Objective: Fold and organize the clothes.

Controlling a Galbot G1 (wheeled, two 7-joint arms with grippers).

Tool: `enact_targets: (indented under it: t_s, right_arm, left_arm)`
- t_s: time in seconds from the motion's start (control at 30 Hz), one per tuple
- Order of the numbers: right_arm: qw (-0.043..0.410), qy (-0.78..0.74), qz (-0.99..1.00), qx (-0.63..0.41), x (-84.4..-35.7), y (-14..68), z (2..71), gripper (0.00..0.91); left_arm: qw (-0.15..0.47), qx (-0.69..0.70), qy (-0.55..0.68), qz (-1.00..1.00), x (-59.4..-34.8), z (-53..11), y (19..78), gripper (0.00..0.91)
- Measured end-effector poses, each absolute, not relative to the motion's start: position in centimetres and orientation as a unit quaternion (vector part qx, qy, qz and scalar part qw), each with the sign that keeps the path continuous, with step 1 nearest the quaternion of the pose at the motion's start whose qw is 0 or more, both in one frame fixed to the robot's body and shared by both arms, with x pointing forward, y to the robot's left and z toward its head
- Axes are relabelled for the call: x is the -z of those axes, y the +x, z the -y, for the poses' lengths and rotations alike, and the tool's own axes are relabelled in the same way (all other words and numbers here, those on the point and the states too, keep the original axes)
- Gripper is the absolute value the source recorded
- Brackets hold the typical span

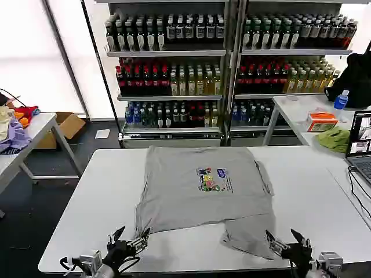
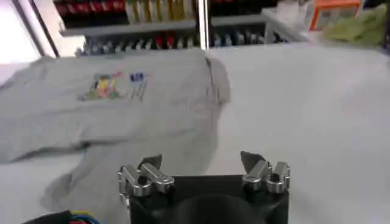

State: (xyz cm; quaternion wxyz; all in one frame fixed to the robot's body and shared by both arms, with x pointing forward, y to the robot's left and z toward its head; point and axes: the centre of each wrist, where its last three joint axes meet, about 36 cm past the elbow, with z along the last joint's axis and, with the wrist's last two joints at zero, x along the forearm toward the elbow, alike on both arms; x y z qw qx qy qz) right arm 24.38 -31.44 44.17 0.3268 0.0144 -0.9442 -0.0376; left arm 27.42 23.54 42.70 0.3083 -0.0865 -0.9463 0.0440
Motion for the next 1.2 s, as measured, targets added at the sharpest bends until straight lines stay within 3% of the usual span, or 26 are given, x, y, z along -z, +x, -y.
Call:
enact_targets:
  t_s: [0.23,0.33,0.37,0.47,0.5,0.53,0.57,0.6,0.67,0.7,0.77,1.2]
  right_arm:
    - [0.343,0.012,0.938,0.046,-44.0,24.2,30.2,0.907]
    - [0.344,0.015,0.938,0.048,-44.0,24.2,29.6,0.665]
    - [0.345,0.016,0.937,0.049,-43.9,24.2,29.4,0.665]
    - [0.345,0.018,0.937,0.051,-43.8,24.3,28.9,0.05]
    - [0.346,0.018,0.937,0.052,-43.7,24.3,28.8,0.05]
    - [0.347,0.019,0.936,0.053,-43.6,24.3,28.7,0.0]
    - [0.348,0.019,0.936,0.054,-43.6,24.3,28.6,0.0]
    - [0.349,0.019,0.935,0.055,-43.5,24.2,28.5,0.0]
    - [0.352,0.02,0.934,0.056,-43.4,24.1,28.4,0.0]
    - [0.353,0.021,0.934,0.058,-43.4,24.0,28.3,0.0]
    - [0.355,0.022,0.933,0.06,-43.3,23.9,28.2,0.0]
    - [0.356,0.032,0.931,0.068,-43.4,23.4,28.0,0.0]
  left_arm:
    - [0.323,-0.044,-0.073,0.943,-42.3,-23.4,28.6,0.907]
    - [0.324,-0.046,-0.068,0.943,-42.1,-23.4,29.2,0.907]
    - [0.324,-0.048,-0.066,0.943,-42.1,-23.4,29.4,0.907]
    - [0.326,-0.049,-0.063,0.942,-41.9,-23.3,29.7,0.907]
    - [0.326,-0.049,-0.062,0.942,-41.8,-23.3,29.8,0.907]
    - [0.327,-0.05,-0.062,0.942,-41.7,-23.3,29.9,0.796]
    - [0.327,-0.05,-0.061,0.942,-41.6,-23.3,30.0,0.645]
    - [0.328,-0.05,-0.06,0.941,-41.5,-23.2,30.0,0.403]
    - [0.329,-0.049,-0.059,0.941,-41.3,-23.1,30.0,0.101]
    - [0.33,-0.048,-0.058,0.941,-41.3,-23.0,30.0,0.05]
    - [0.331,-0.048,-0.059,0.941,-41.1,-22.9,29.9,0.02]
    - [0.34,-0.043,-0.076,0.936,-39.9,-20.9,28.6,0.03]
